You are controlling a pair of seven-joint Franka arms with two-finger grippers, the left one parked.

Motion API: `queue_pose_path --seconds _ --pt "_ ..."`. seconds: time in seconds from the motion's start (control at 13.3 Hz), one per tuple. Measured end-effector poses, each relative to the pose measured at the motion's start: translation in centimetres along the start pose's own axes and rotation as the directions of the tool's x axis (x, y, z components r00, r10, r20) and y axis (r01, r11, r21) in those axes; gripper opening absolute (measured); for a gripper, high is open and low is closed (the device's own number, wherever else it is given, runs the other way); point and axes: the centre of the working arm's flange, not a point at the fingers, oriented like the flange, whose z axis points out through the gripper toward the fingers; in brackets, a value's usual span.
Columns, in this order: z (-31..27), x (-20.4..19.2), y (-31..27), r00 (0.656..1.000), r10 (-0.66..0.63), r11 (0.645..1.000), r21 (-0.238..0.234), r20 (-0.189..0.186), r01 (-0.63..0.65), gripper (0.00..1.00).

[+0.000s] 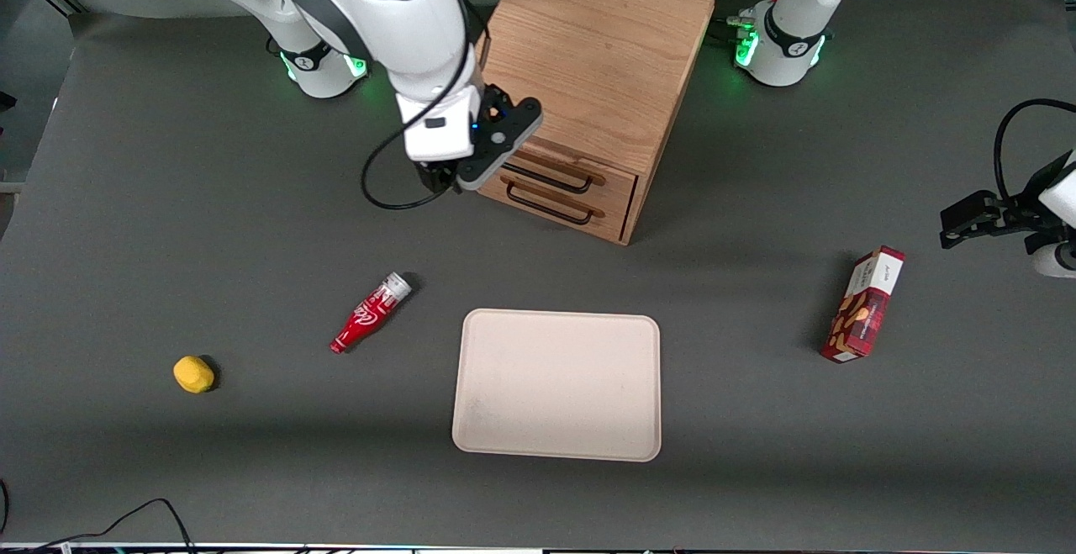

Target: Open upper drawer

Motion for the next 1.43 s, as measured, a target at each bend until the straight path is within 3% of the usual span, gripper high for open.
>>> queue_pose_path --seconds 0.3,0.67,1.12,1.43 --pt "3.2 1.7 -1.9 0.997 -0.071 0.996 0.058 -0.008 0.071 1.0" --pt "6.8 2.7 -1.9 0.99 -0.137 0.986 0.101 0.017 0.135 1.0" --pt "10.4 3.1 -1.9 0.981 -0.195 0.974 0.117 0.01 0.193 1.0" --pt "10.7 3.4 -1.3 0.973 -0.229 0.969 0.093 -0.013 0.23 1.0"
